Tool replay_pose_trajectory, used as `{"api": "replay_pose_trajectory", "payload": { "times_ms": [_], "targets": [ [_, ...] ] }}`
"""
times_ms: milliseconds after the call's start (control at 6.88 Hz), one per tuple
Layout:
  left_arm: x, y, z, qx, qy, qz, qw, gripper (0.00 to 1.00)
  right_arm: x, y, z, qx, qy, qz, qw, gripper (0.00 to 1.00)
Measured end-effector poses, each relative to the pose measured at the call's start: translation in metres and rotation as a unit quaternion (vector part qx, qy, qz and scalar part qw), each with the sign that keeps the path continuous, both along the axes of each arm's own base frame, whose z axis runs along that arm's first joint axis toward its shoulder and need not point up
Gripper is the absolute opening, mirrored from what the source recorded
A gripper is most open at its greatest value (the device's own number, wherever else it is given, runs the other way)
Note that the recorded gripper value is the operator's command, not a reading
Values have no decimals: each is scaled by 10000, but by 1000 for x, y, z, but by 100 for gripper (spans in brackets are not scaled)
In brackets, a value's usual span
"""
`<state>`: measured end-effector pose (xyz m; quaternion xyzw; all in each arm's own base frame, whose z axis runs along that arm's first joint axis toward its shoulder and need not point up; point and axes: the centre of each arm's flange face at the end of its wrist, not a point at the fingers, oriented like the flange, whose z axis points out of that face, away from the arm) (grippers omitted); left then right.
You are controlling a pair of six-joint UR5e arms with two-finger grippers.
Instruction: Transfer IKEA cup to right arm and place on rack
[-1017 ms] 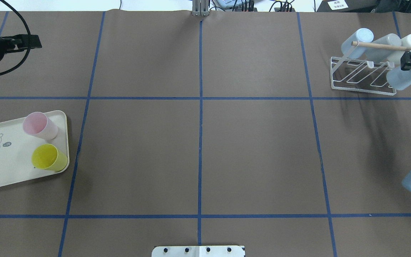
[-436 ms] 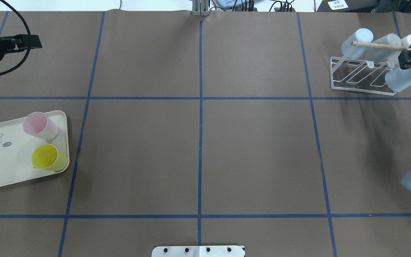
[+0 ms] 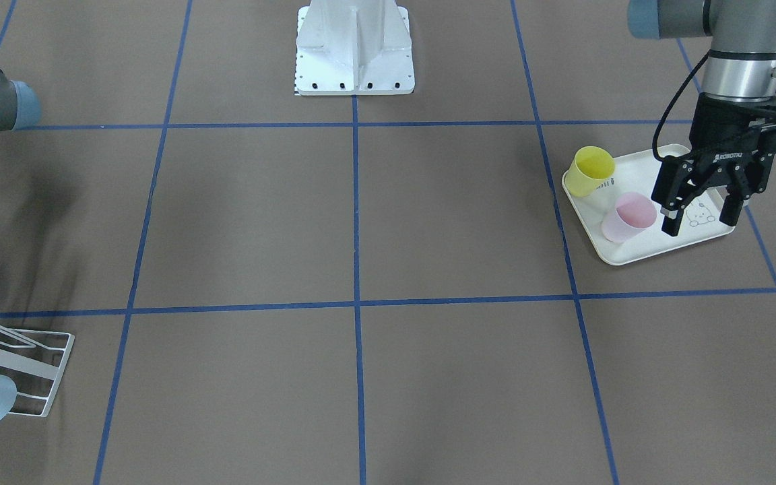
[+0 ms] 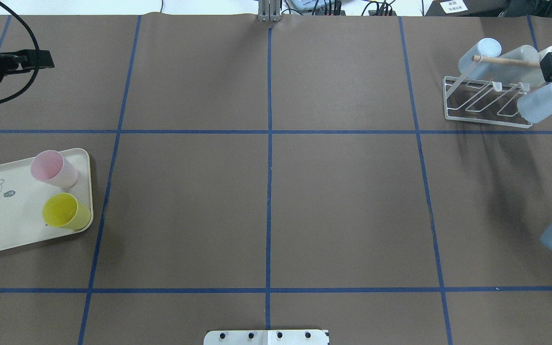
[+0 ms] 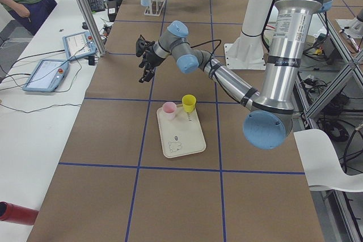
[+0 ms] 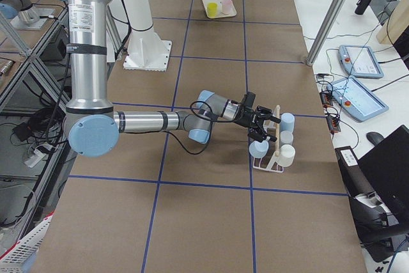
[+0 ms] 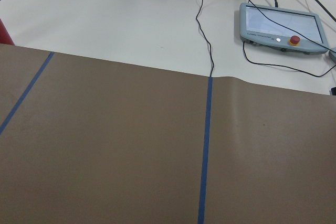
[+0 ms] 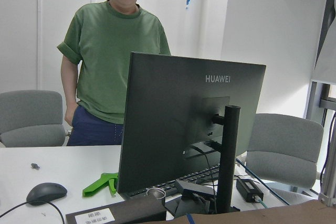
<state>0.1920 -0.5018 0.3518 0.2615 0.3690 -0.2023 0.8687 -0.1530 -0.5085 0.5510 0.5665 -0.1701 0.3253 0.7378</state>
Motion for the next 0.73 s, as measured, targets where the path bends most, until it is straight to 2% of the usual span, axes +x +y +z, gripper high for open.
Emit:
{"api": "replay_pose_trajectory", "payload": {
  "times_ms": [436,727],
  "targets": [
    [-15,23,51,-519,-44,613,9968,100,6,3,-62,402,-665,-407,9961,99],
    [-39,46,90,-929,53,1243,9879,100,0,9,-109,414,-1431,-779,9858,100]
  ]
}}
